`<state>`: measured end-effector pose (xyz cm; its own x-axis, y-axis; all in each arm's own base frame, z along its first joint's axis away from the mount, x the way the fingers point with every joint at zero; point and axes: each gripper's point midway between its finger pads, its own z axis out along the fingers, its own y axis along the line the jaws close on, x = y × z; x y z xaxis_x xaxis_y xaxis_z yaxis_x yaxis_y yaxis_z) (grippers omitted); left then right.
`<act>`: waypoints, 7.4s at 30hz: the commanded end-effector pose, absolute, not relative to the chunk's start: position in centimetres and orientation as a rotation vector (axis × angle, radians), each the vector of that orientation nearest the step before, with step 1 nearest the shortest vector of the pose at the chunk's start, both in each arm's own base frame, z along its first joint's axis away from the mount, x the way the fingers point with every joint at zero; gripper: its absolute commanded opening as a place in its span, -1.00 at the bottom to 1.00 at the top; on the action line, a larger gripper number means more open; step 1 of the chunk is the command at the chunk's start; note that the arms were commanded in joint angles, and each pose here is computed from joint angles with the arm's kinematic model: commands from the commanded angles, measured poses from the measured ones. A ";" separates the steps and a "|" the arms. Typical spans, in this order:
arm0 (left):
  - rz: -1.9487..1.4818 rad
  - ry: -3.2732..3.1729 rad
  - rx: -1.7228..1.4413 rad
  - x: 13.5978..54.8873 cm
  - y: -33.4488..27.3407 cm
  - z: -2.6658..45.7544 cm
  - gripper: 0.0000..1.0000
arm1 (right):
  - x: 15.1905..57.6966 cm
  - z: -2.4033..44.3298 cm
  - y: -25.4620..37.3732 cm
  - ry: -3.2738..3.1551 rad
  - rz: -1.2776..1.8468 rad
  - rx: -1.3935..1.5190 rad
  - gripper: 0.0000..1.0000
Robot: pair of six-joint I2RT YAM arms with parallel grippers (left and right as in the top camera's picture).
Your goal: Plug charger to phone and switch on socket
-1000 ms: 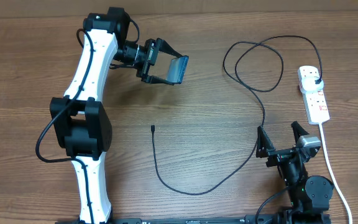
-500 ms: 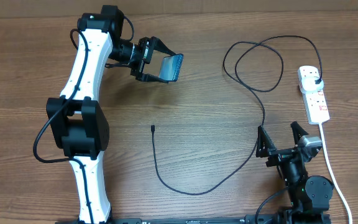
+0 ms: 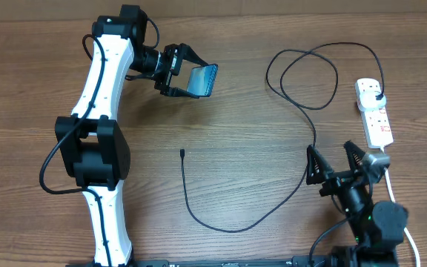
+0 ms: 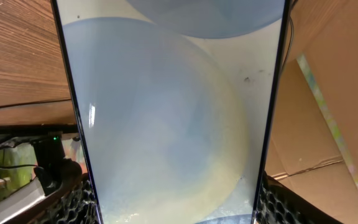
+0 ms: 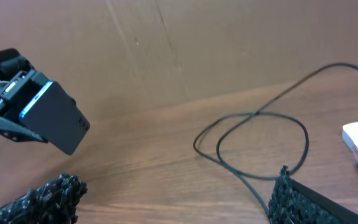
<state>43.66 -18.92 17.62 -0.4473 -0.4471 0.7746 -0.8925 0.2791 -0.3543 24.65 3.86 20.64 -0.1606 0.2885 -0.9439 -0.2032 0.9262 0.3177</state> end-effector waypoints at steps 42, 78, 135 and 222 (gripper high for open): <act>0.900 -2.106 1.411 44.7 -17.1 15.7 -0.18 | 35.9 36.1 7.5 2.247 0.735 0.075 1.00; 0.318 -2.507 1.771 45.9 -10.3 10.7 -0.24 | 42.1 19.6 21.4 2.645 1.154 0.084 1.00; 0.571 -2.411 1.517 43.8 -20.0 12.1 -0.24 | 41.3 11.0 29.7 2.616 1.228 0.251 -0.04; 0.624 -2.483 1.386 44.0 -19.6 12.4 0.82 | 42.6 11.8 27.4 2.590 1.312 0.325 -0.93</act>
